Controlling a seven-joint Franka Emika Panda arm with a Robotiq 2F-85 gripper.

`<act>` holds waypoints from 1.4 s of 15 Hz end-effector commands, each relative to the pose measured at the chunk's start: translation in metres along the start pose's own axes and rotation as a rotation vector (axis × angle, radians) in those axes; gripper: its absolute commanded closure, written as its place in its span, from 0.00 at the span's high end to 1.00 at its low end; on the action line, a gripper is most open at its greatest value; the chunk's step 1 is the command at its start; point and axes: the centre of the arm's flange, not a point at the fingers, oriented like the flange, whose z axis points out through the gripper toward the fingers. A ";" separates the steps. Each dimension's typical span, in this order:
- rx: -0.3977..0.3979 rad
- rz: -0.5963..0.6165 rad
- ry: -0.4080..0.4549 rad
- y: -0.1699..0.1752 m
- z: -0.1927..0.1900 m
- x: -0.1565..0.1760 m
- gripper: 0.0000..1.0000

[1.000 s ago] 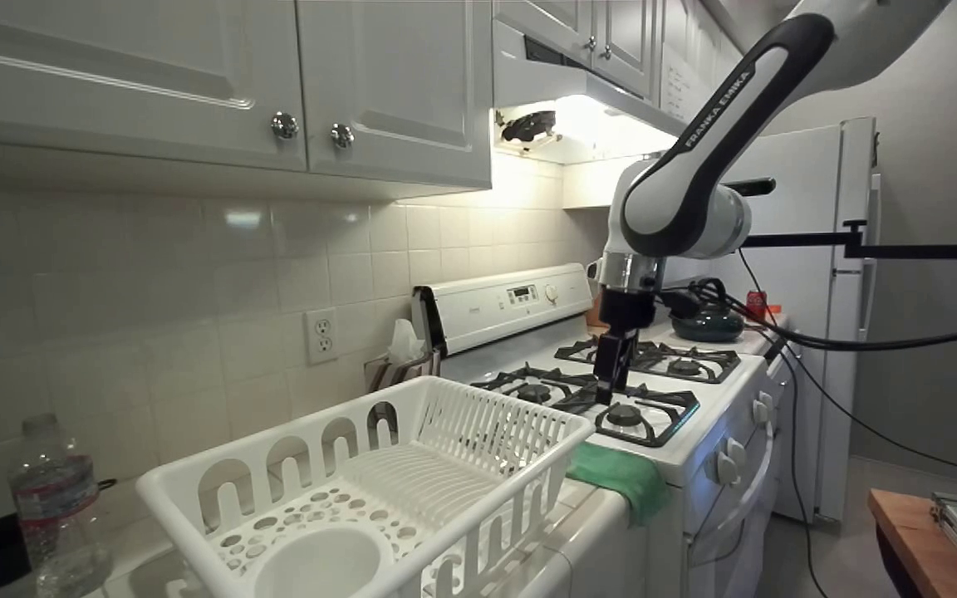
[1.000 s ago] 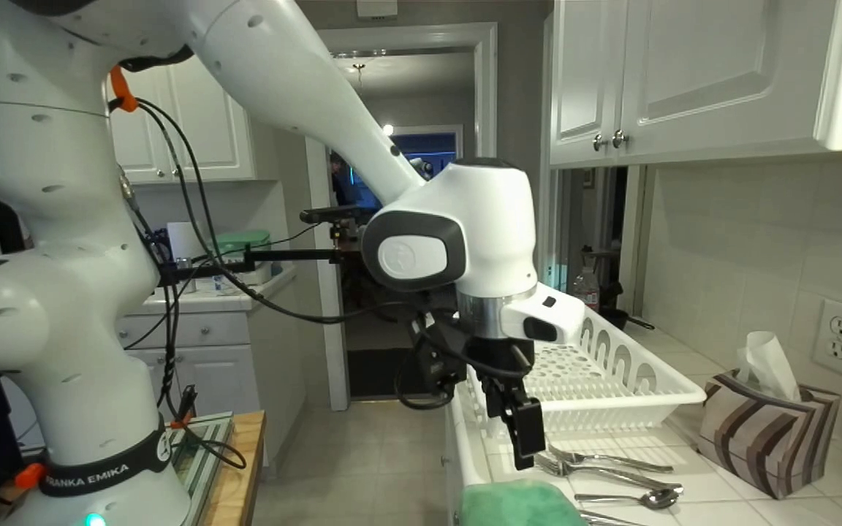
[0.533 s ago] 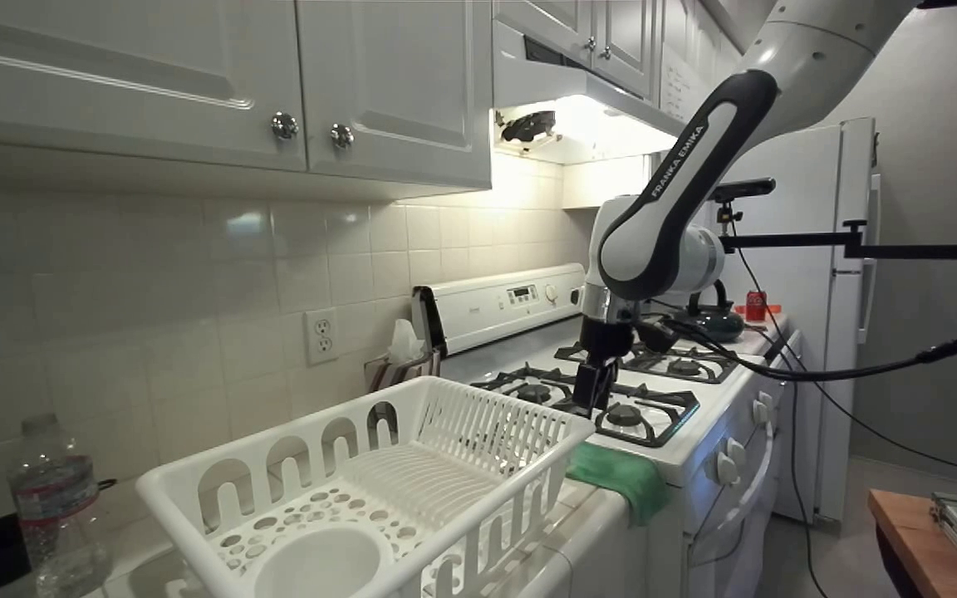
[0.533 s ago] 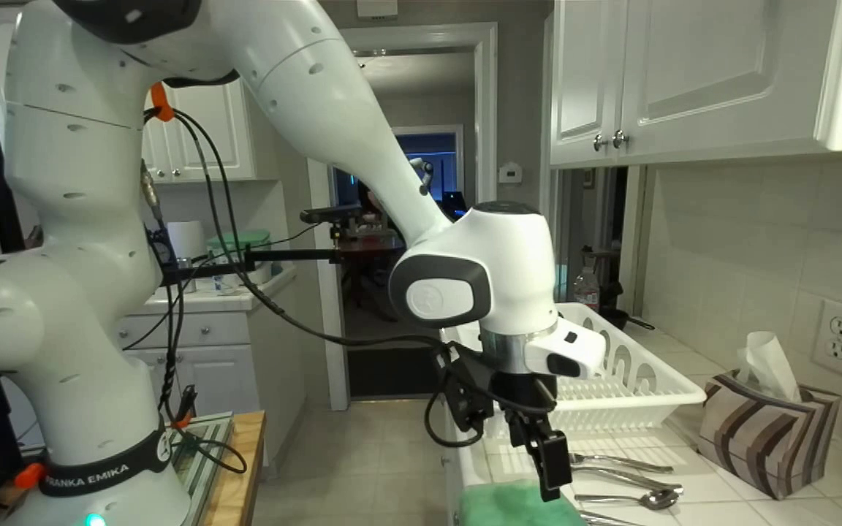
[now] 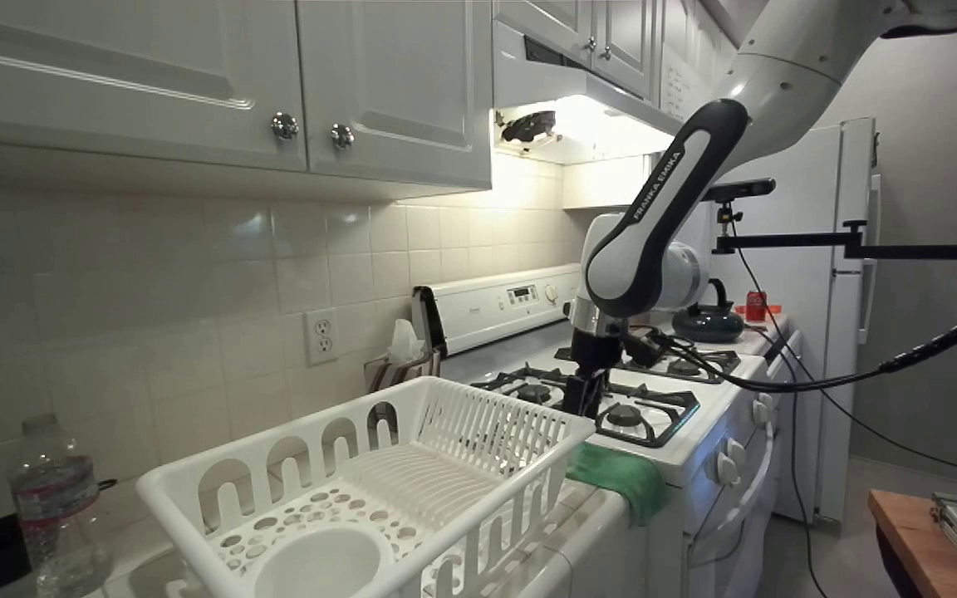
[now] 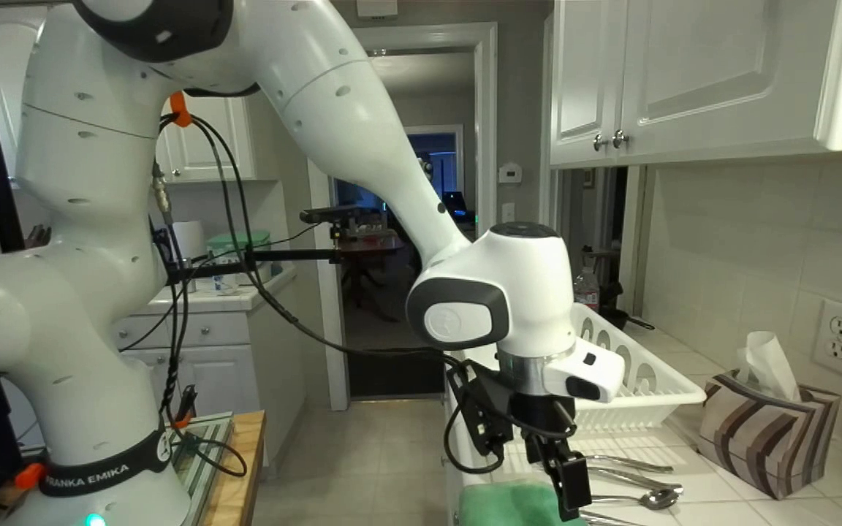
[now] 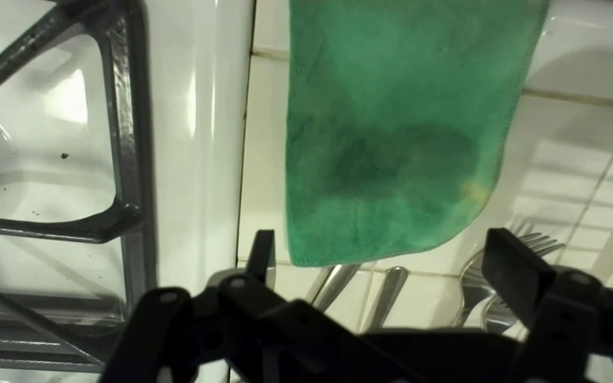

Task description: Hang the green towel on the edge of the dish rack

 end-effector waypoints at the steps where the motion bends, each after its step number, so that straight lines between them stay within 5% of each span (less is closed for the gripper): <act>1: -0.002 -0.017 0.023 0.001 0.020 0.010 1.00; 7: 0.006 -0.019 0.012 0.000 0.041 0.009 1.00; 8: 0.006 -0.016 0.008 0.001 0.043 0.008 0.92; 9: 0.005 -0.015 0.006 0.001 0.045 0.008 0.74; 12: 0.005 -0.012 0.007 0.003 0.047 0.009 0.50; 19: -0.002 -0.016 -0.010 0.005 0.035 0.012 0.02; 21: -0.015 -0.037 -0.008 0.002 0.024 0.008 0.00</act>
